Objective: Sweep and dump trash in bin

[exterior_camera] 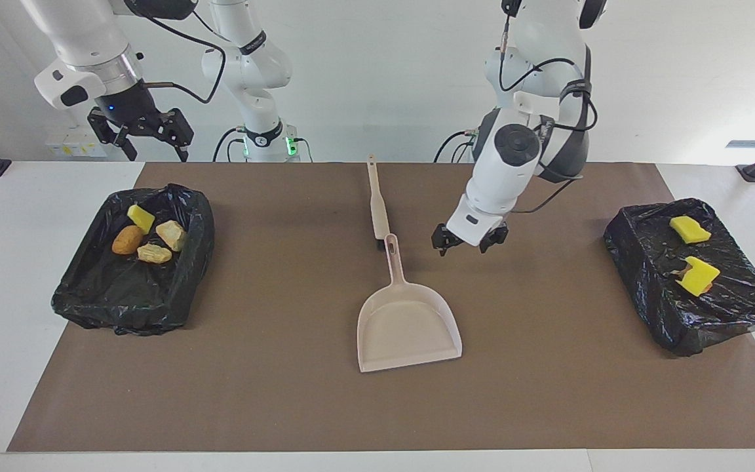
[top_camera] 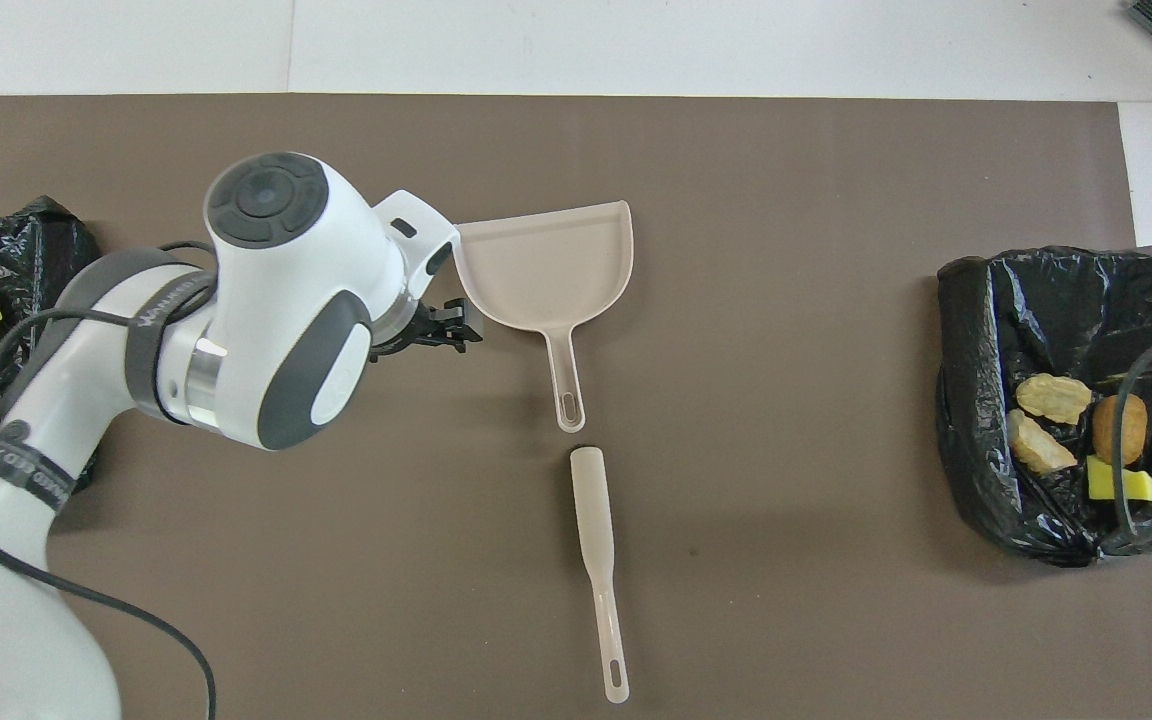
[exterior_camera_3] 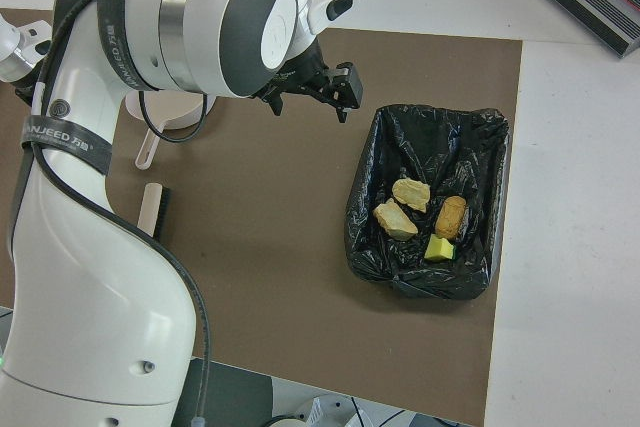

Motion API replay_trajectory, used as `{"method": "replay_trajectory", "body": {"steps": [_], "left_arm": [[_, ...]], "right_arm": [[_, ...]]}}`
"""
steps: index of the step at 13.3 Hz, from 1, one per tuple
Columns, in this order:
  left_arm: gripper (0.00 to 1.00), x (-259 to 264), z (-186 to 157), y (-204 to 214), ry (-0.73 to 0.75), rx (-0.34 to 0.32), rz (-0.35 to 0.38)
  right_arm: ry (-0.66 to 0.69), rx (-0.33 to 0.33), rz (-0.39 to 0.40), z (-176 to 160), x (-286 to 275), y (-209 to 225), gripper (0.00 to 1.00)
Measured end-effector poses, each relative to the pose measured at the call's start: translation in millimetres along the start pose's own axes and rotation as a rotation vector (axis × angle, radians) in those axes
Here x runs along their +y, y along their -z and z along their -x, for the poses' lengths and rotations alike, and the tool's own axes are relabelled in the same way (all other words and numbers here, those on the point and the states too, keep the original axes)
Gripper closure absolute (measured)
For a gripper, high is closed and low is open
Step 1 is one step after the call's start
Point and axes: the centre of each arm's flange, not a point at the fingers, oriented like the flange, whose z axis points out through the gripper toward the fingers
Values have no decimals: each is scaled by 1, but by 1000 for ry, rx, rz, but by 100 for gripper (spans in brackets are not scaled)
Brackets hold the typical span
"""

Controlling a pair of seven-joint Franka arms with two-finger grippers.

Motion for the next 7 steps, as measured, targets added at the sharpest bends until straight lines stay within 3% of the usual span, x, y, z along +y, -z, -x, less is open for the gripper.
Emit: {"method": "replay_trajectory", "body": {"steps": [4,7], "left_arm": [[0,-99,-11,47,-100,-22,8],[0,-154,-9,78,-155,-3,5]], "right_arm": [[0,0,0,0,0,0,0],[0,0,0,0,0,0,0]]}}
